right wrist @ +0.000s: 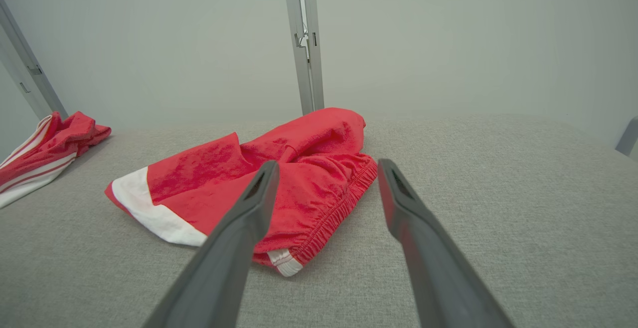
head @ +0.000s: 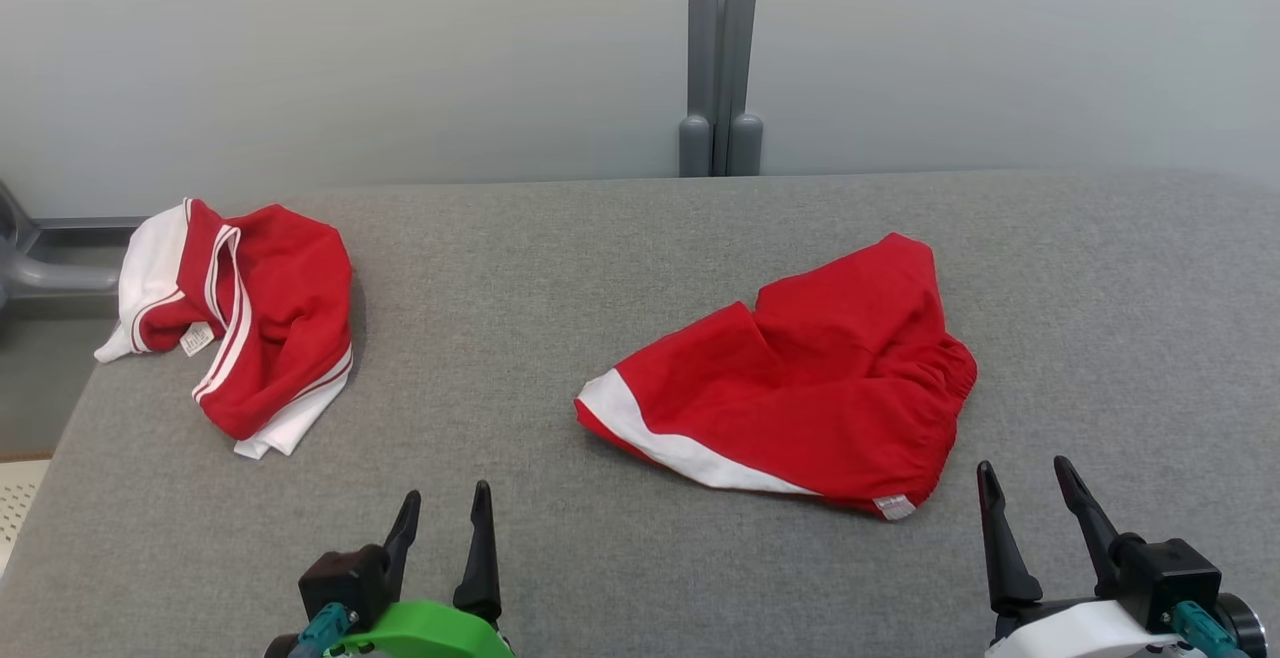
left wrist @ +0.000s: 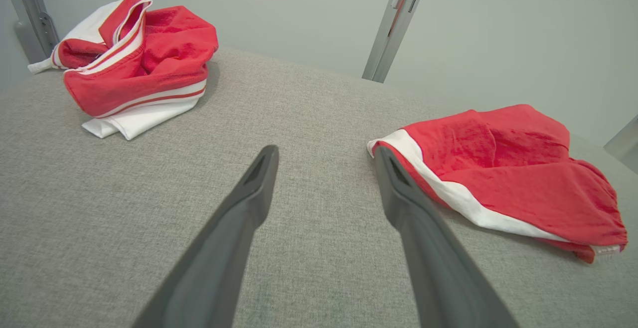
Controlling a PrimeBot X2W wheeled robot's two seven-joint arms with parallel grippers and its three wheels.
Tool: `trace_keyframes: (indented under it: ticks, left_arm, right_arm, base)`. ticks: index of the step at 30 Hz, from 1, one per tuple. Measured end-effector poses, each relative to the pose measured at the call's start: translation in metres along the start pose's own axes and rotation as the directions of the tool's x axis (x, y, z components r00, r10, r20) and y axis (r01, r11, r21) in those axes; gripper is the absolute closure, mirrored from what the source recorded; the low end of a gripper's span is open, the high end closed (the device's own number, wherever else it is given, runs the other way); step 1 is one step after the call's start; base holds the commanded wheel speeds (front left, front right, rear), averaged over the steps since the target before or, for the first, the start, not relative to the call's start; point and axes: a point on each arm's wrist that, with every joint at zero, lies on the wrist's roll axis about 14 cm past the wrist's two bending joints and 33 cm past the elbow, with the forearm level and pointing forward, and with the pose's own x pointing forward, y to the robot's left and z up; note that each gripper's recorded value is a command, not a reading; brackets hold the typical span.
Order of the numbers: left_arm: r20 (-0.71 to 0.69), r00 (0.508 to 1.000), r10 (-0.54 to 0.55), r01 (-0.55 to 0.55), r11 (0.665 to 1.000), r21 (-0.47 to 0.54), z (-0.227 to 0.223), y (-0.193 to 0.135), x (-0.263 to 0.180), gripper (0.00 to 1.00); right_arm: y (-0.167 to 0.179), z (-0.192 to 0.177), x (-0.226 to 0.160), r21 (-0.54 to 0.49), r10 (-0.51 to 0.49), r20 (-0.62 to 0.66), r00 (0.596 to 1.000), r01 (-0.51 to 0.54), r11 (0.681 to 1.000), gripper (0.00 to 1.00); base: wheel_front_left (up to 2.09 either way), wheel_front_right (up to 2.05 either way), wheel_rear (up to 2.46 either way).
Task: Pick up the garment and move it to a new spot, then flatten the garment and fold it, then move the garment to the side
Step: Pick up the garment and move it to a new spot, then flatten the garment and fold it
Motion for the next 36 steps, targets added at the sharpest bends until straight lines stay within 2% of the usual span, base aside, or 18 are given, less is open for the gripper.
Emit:
trace_keyframes:
  ticks: [22, 36]
  left_arm:
    - [-0.018, 0.999, -0.033, 0.033, 0.999, 0.02, -0.006, -0.009, 0.002, 0.0]
    - [-0.086, 0.982, -0.171, 0.181, 0.975, 0.13, -0.007, -0.043, 0.061, 0.0]
  right_arm:
    - [-0.002, -0.004, -0.001, 0.002, -0.008, -0.013, 1.0, 0.008, 1.0, 0.0]
    - [-0.003, -0.004, 0.009, -0.03, -0.007, -0.014, 1.0, 0.007, 1.0, 0.0]
  base:
    - [0.0, 0.0, 0.0]
    - [0.0, 0.0, 0.0]
